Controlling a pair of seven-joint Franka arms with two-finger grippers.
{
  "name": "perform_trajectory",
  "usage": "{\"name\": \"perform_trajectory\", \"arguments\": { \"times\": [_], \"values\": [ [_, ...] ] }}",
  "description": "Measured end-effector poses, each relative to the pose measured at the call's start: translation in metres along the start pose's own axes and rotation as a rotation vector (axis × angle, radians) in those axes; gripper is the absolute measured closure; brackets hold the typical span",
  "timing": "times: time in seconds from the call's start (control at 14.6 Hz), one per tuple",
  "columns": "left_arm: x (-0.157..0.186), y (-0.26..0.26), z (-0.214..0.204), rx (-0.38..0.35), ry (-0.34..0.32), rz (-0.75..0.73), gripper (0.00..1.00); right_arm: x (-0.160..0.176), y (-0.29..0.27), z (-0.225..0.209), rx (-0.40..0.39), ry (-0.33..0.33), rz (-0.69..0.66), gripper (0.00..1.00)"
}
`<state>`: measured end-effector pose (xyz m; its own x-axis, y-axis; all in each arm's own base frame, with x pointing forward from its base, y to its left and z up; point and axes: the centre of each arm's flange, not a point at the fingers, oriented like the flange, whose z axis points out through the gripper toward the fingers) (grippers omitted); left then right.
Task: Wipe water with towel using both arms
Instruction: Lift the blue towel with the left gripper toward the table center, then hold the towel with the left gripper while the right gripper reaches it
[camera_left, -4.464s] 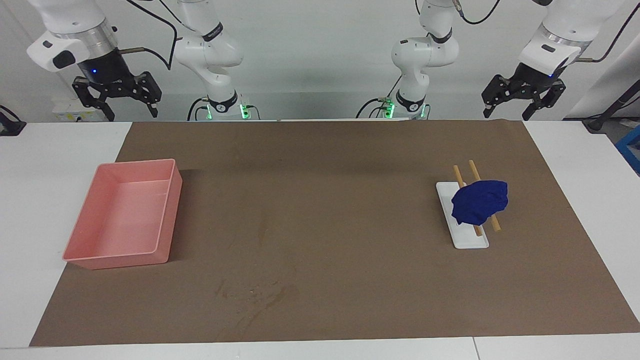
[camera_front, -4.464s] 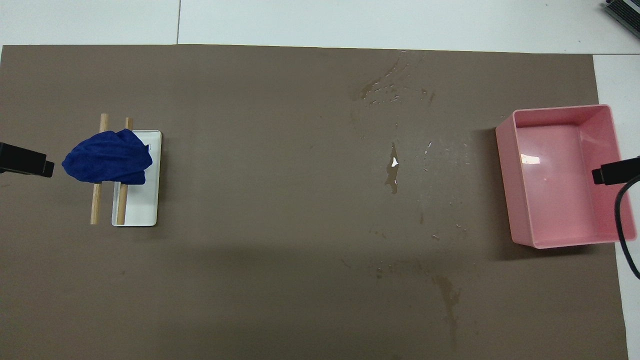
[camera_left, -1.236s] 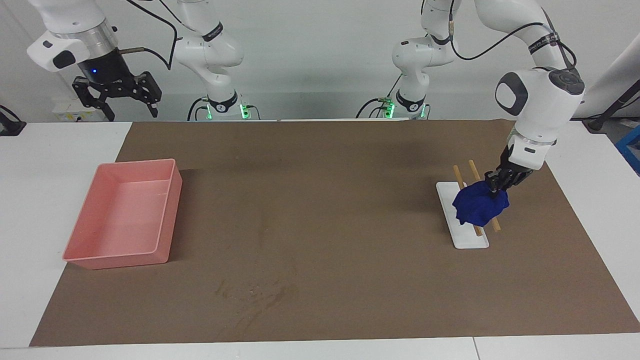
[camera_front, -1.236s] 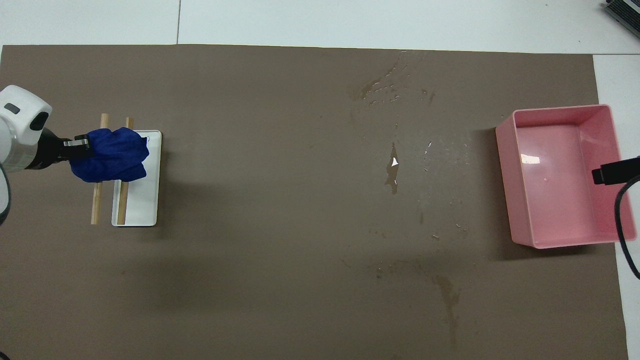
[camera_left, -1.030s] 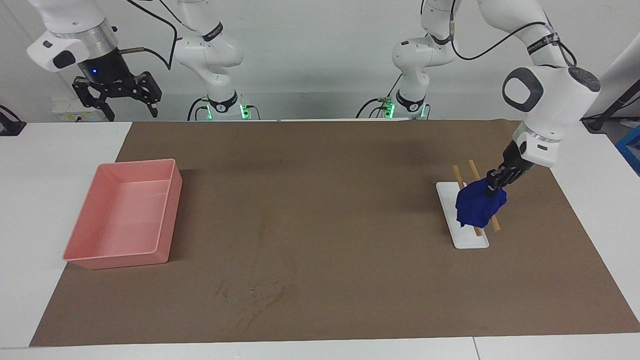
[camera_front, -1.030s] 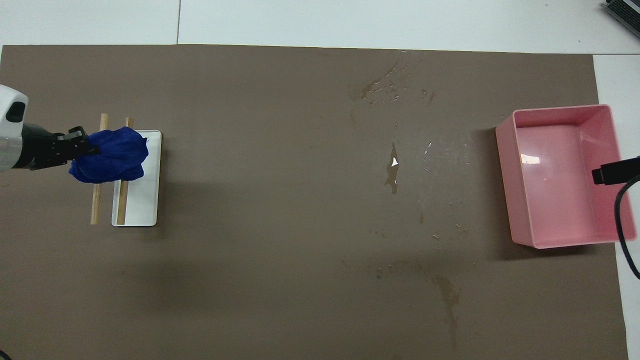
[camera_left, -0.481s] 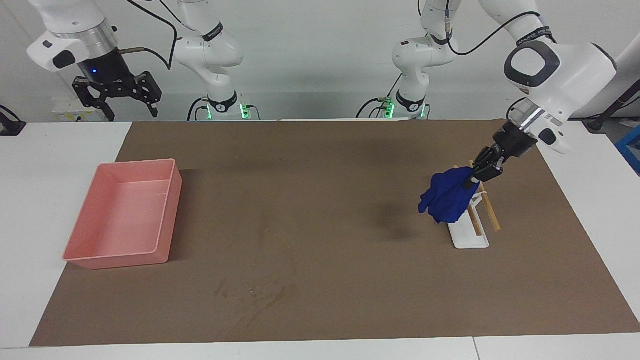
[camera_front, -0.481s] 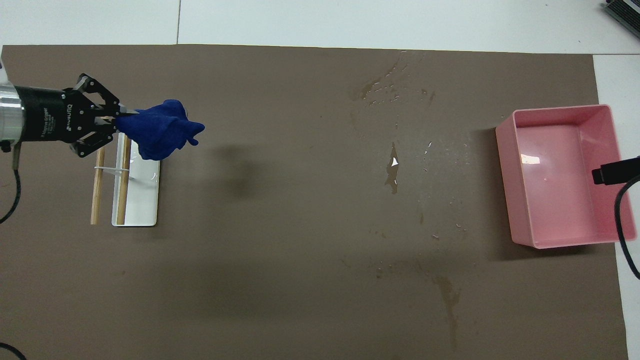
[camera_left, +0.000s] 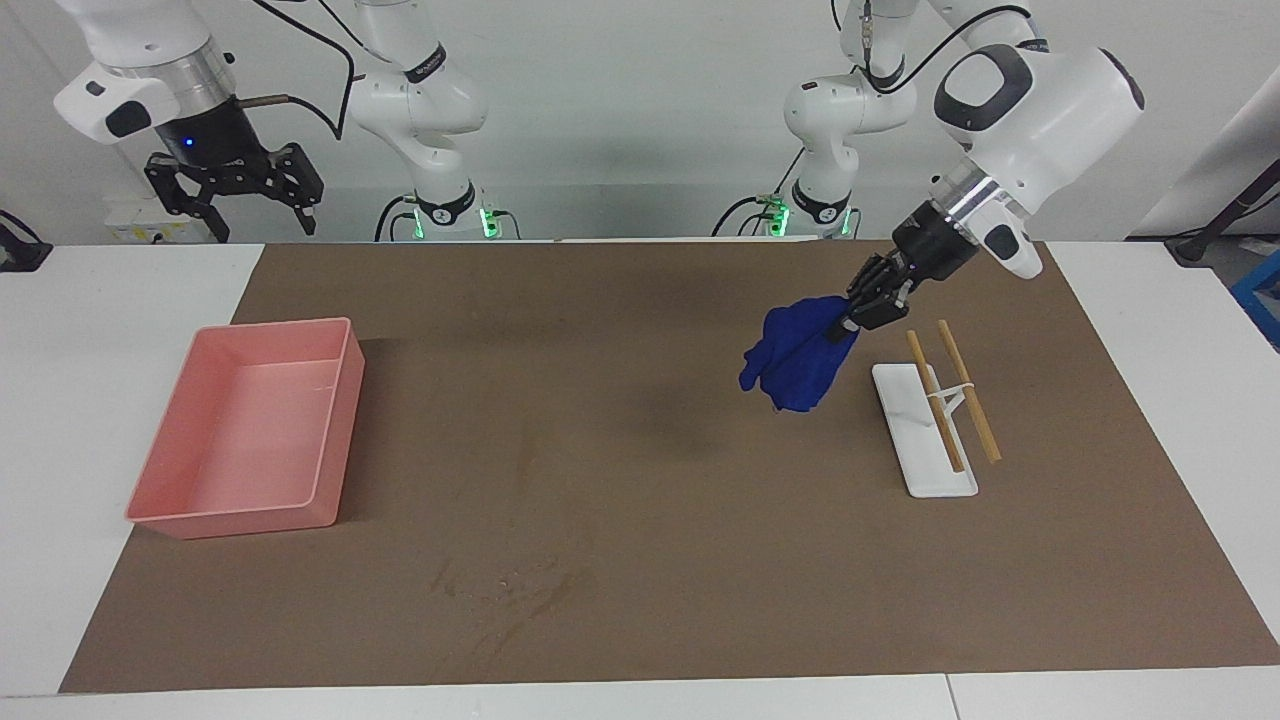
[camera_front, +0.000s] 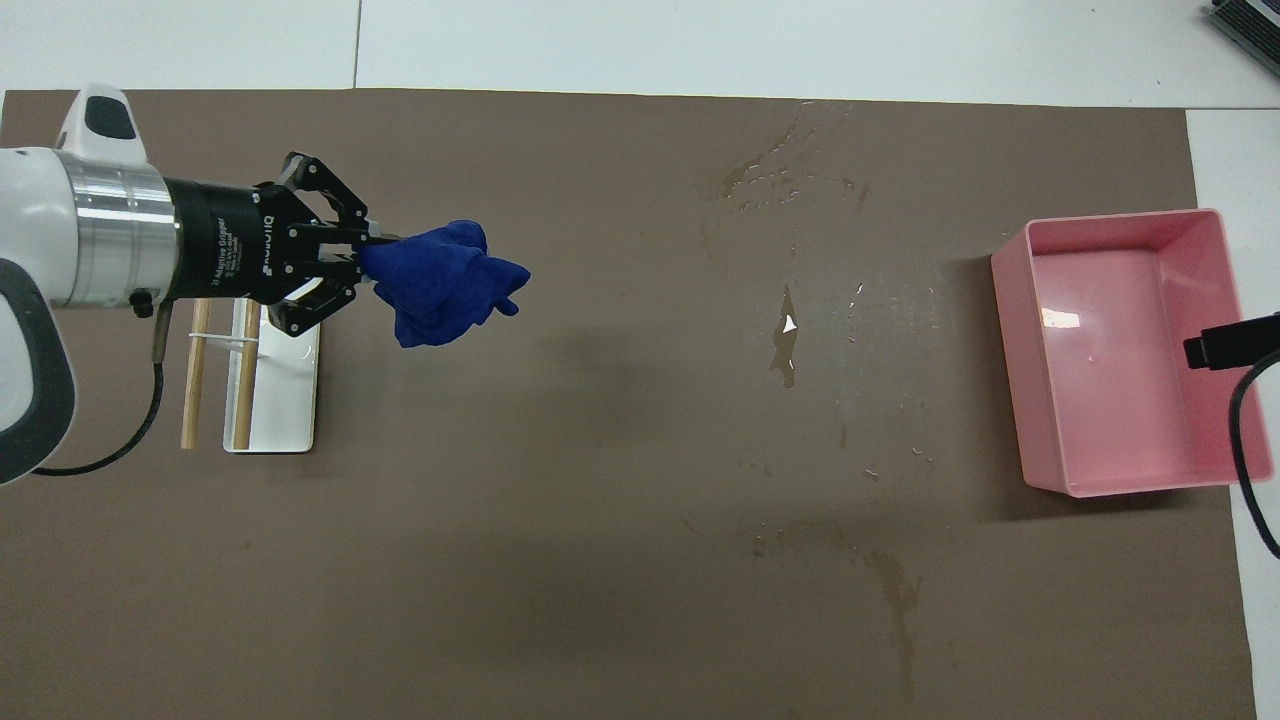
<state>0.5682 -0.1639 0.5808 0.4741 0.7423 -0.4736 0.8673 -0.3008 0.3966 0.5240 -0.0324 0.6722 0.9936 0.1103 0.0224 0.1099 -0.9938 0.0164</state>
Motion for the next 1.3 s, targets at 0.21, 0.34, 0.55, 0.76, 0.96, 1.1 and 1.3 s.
{"name": "perform_trajectory", "arguments": {
  "times": [0.21, 0.34, 0.55, 0.76, 0.96, 1.1, 1.3],
  "values": [
    [-0.04, 0.001, 0.022, 0.032, -0.028, -0.019, 0.86, 0.0, 0.0, 0.0, 0.0, 0.0, 0.0, 0.0],
    [-0.069, 0.001, 0.038, 0.043, -0.042, -0.031, 0.86, 0.0, 0.0, 0.0, 0.0, 0.0, 0.0, 0.0],
    [-0.106, -0.003, 0.066, 0.021, -0.043, -0.052, 0.86, 0.0, -0.001, 0.0, 0.0, -0.002, -0.002, 0.0],
    [-0.125, -0.012, 0.085, 0.0, -0.036, -0.064, 0.86, 0.0, -0.01, 0.001, 0.007, -0.01, -0.038, 0.0],
    [-0.132, -0.013, 0.086, -0.011, -0.034, -0.073, 0.86, 0.005, -0.046, -0.001, 0.035, 0.006, -0.129, 0.0],
    [-0.13, -0.014, 0.086, -0.013, -0.032, -0.076, 0.86, 0.013, -0.069, 0.006, 0.125, 0.066, -0.087, 0.0],
    [-0.129, -0.014, 0.087, -0.013, -0.031, -0.077, 0.86, 0.016, -0.084, 0.051, 0.307, 0.036, 0.206, 0.0]
  ]
}}
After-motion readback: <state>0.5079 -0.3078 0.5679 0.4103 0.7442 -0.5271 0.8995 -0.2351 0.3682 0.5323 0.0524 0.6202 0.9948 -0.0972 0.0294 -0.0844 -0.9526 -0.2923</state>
